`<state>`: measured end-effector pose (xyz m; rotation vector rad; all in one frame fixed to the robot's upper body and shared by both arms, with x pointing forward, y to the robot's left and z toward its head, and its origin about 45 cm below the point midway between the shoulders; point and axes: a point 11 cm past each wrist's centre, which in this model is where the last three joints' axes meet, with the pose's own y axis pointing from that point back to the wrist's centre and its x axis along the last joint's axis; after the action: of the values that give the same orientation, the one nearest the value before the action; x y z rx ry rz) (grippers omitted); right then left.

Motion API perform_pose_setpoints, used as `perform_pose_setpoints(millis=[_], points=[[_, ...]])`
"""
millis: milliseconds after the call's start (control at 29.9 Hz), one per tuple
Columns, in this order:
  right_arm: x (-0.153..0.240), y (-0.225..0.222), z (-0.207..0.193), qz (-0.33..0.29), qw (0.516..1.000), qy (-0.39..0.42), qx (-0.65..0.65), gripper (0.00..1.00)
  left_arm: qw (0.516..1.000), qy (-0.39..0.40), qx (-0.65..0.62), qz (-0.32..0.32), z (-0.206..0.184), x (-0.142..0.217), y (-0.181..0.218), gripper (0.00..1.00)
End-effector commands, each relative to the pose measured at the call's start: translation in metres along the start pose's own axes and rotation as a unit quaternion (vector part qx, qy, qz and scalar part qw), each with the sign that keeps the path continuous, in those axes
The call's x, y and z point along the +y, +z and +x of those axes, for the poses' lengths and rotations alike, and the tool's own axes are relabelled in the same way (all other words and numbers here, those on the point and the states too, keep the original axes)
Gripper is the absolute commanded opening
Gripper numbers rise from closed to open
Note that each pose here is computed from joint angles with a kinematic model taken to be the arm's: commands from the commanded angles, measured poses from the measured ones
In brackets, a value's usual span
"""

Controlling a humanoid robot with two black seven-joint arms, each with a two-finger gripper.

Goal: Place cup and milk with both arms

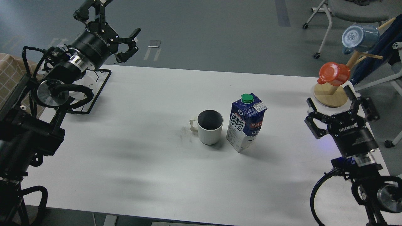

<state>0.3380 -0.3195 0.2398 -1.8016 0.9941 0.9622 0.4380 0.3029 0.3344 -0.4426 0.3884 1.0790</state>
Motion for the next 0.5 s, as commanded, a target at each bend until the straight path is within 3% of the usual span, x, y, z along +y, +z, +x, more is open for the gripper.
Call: perform_pose_setpoints(millis=[0,134,234,401,468], points=[[-0.047,-0.036,-0.024,-0.002,0.997,-0.034,0.063,1.0,1.0,-0.006,-0.008,-0.005,-0.004,-0.004,0.008,0.98],[-0.116,-0.079,-0.04,-0.016,0.982,-0.018,0.185,1.0,1.0,-0.02,-0.013,-0.012,-0.011,-0.009,0.015,0.98],[-0.147,-0.094,-0.058,-0.012,0.976,-0.021,0.215,1.0,0.999,-0.026,-0.018,-0.017,-0.016,-0.014,0.022,0.98],[-0.178,-0.119,-0.091,0.002,0.968,-0.032,0.251,1.0,0.998,-0.022,-0.038,-0.035,-0.016,-0.022,0.036,0.98],[-0.189,-0.126,-0.114,0.01,0.964,-0.053,0.26,1.0,0.995,-0.034,-0.058,-0.071,-0.021,-0.024,0.048,0.98]])
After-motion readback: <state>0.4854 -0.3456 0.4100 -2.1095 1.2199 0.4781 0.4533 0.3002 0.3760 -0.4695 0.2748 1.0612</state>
